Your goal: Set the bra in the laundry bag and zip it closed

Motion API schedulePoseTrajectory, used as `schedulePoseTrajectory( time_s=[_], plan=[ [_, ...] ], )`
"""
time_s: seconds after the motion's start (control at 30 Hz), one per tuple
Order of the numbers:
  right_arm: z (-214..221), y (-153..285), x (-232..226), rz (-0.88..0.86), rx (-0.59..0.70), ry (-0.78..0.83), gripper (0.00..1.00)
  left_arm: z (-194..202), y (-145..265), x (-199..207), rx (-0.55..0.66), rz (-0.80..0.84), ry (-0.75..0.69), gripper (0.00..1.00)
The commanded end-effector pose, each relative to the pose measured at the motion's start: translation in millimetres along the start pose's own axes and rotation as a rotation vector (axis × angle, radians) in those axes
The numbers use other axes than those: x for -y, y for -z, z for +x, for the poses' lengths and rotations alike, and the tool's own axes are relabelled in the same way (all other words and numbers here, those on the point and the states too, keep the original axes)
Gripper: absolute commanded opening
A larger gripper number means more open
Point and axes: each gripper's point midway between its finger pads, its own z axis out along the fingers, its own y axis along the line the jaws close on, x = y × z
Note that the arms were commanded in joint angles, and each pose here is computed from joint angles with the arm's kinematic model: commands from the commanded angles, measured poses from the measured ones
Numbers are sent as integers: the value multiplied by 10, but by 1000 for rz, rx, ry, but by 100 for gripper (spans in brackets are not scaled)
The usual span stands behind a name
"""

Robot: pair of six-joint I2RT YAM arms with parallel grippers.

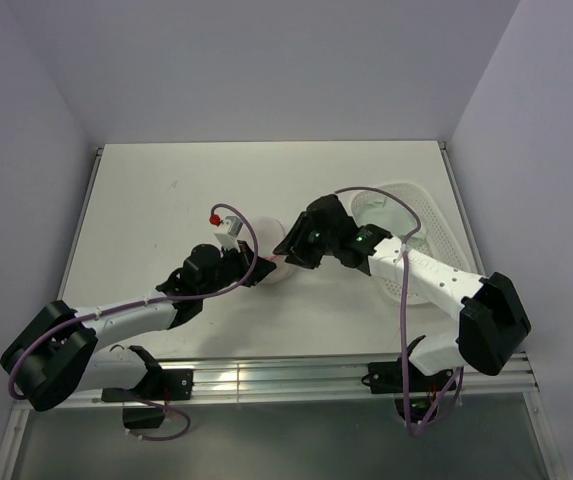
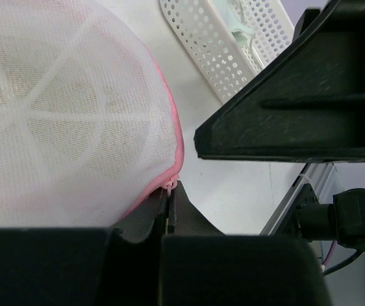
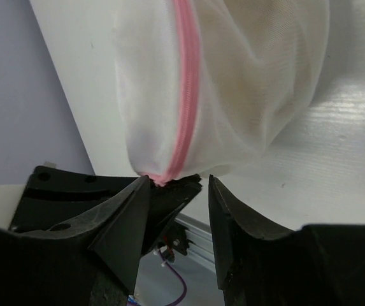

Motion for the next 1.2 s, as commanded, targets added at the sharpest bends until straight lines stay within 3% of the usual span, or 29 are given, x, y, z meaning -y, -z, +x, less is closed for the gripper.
schedulePoseTrajectory(
  time_s=[0.0,0.8,0.93,0.97,1.0,1.03,1.17],
  plan=[
    [54,44,-12,-26,-1,-50,50,-170,-17,188,57,68,-18,0],
    [2,-162,-152,-53,4,-93,49,-105,-13,241,27,106,-25,0],
    [-31,-187,-162,-47,17,-88,29,-80,-9,213,21,97,-25,0],
    [-39,-189,-153,-39,23,-78,21,-85,-7,205,23,91,-24,0],
    [-68,-185,-172,-38,32,-76,5,-64,0,178,17,80,-24,0],
    [-88,-182,-166,-30,38,-70,1,-42,7,161,11,73,-24,0],
    [-161,-179,-169,0,58,-17,0,36,58,-37,0,-3,-24,0]
  ],
)
